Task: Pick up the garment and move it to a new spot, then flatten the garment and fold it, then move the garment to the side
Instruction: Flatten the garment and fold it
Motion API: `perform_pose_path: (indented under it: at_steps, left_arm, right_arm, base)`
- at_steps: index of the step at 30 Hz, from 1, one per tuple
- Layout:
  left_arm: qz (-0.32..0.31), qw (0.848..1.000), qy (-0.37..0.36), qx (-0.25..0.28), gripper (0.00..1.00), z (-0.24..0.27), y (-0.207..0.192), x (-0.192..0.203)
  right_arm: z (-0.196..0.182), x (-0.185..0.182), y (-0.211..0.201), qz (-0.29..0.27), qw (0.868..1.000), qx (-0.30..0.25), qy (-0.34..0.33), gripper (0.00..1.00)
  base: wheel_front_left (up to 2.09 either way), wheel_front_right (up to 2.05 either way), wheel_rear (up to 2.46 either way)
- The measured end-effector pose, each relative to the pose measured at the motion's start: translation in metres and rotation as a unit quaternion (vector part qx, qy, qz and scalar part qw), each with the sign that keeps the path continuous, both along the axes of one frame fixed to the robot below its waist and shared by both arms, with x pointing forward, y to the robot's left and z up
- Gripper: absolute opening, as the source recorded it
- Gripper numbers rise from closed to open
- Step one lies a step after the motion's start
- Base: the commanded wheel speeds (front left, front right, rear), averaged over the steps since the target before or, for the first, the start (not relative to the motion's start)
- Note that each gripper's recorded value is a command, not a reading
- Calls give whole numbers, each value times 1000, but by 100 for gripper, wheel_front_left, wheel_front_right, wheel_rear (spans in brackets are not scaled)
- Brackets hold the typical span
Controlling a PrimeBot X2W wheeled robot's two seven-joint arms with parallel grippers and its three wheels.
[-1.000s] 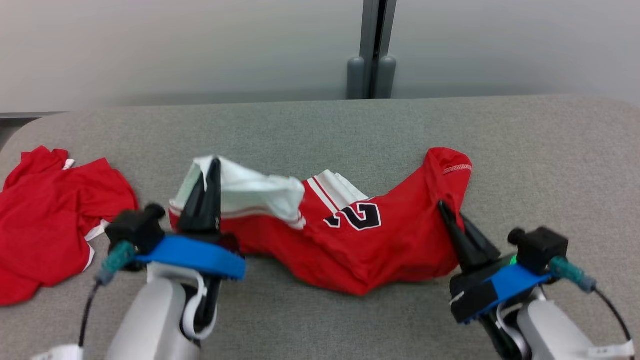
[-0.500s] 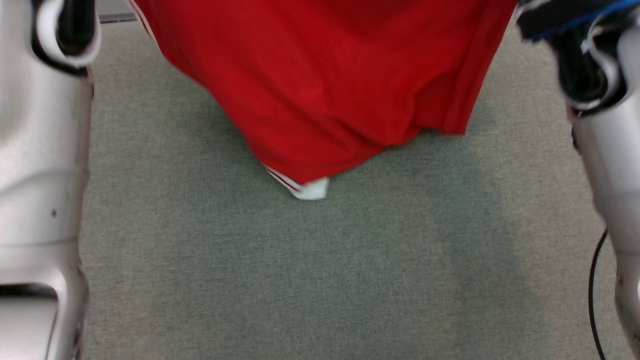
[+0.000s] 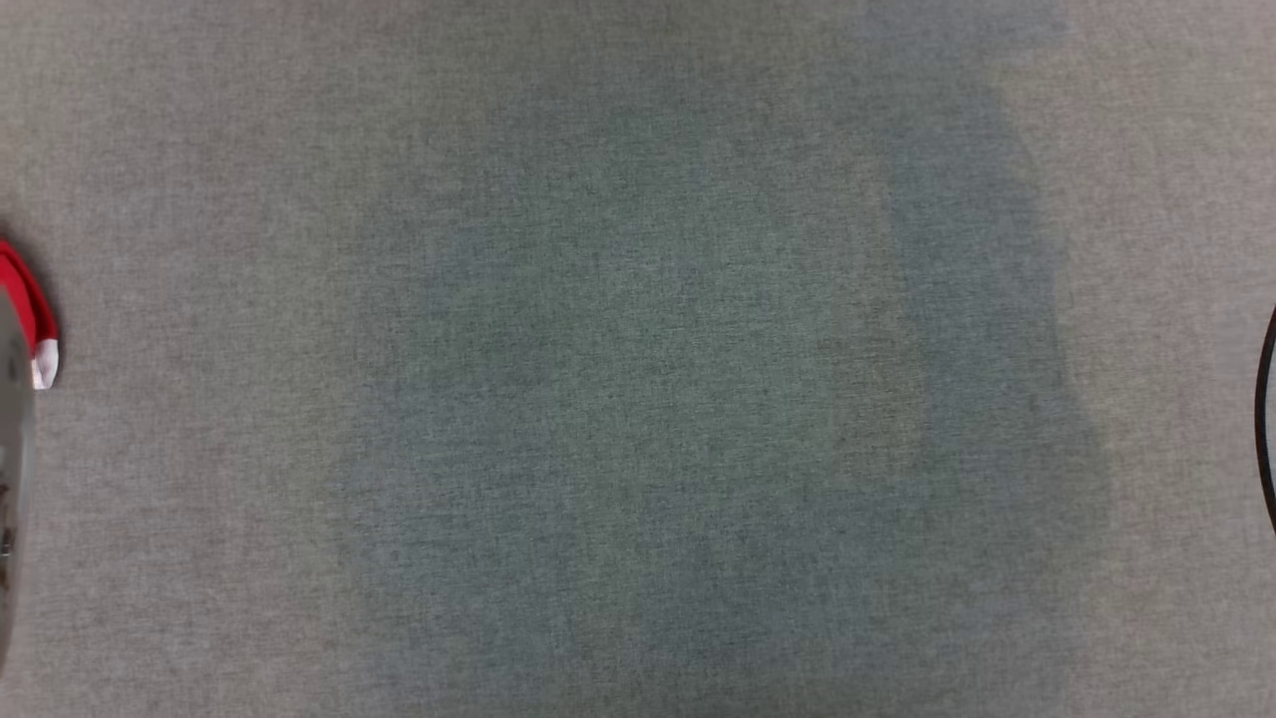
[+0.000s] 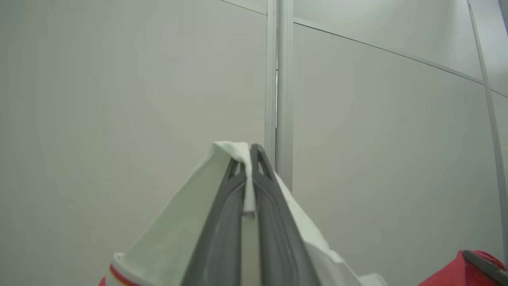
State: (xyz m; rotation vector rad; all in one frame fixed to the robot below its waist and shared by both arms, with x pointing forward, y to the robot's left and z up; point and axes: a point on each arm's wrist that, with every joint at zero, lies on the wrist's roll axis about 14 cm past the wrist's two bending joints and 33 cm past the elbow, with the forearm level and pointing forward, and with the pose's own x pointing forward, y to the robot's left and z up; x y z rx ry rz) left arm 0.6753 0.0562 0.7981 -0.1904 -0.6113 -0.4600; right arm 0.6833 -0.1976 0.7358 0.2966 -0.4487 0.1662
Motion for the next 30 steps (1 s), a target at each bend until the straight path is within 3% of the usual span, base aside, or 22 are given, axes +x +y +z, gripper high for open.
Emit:
perform_pose_path:
  at_steps: [8,14,23,30]
  left_arm:
    - [8,998,56,8,0,-56,10,21]
    - [6,990,137,-21,0,-134,26,9]
    - [30,976,210,-53,0,-229,60,-82]
    - [65,952,290,-75,0,-287,78,-169]
  right_arm:
    - [-57,13,24,31,998,-17,56,0]
    - [-123,-17,47,82,991,-1,108,0]
    - [-205,-108,49,120,974,4,193,0]
    - [-250,-185,50,134,958,15,253,0]
  base:
    - [0,0,0]
    - [0,0,0]
    - [0,0,0]
    - [0,0,0]
